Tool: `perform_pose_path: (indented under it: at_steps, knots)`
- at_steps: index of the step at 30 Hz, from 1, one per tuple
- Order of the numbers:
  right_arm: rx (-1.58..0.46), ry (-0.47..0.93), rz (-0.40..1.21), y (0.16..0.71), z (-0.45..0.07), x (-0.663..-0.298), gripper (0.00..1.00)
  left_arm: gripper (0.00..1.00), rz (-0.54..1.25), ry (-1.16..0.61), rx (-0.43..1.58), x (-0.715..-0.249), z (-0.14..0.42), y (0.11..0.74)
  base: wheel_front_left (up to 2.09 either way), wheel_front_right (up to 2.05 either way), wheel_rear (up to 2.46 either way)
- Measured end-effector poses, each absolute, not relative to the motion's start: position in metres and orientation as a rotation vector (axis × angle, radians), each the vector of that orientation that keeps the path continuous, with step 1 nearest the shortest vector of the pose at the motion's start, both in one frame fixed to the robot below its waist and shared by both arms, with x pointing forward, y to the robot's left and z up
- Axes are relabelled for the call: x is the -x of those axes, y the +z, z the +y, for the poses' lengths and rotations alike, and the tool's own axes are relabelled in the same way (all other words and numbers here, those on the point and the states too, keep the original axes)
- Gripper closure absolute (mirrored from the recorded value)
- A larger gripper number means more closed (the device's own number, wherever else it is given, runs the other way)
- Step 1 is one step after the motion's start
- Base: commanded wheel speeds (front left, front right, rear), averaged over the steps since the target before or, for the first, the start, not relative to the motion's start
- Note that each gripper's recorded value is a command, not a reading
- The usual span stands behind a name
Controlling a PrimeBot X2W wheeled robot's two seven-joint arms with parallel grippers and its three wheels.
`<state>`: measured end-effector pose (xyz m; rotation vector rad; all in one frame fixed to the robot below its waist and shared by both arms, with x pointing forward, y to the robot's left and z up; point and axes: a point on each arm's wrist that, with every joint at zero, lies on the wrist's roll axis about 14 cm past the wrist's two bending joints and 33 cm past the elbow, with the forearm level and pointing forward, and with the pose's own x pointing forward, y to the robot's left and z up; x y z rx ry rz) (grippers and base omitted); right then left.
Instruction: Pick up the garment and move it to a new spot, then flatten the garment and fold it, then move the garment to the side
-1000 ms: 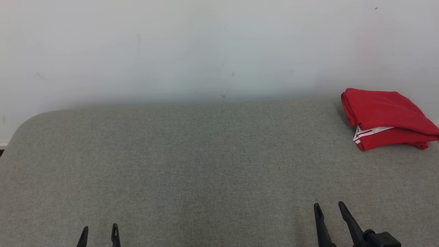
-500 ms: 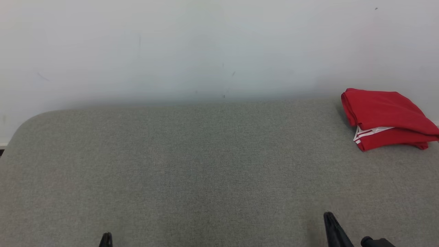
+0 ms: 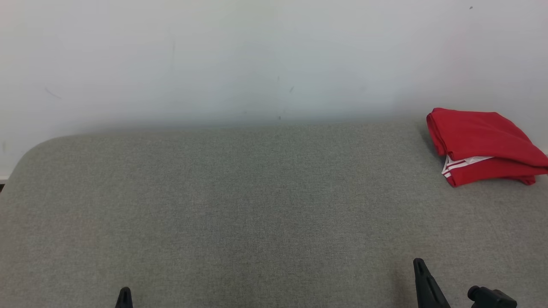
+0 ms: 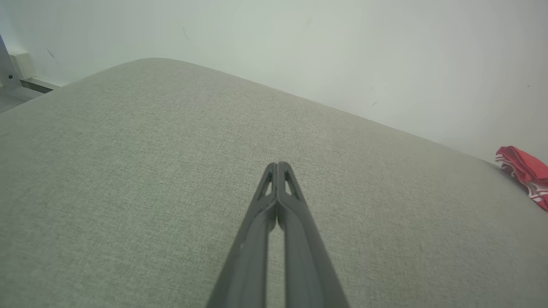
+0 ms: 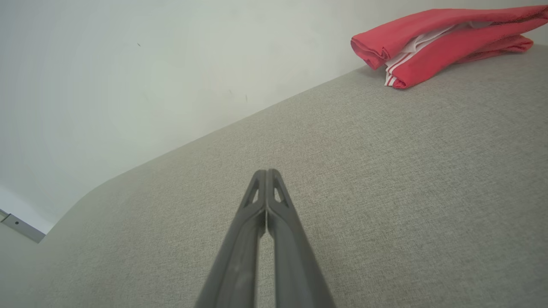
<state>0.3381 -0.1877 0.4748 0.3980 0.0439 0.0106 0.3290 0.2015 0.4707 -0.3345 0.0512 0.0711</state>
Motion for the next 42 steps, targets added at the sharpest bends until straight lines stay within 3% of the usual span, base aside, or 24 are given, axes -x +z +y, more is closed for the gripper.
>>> perform_pose_path:
  at_steps: [42]
  knots:
    - [-0.969,-0.057,0.045,0.485,-0.199,-0.362,1.00,1.00,0.051,0.099,0.944,-0.357,0.205,0.481,0.00,0.00,0.00]
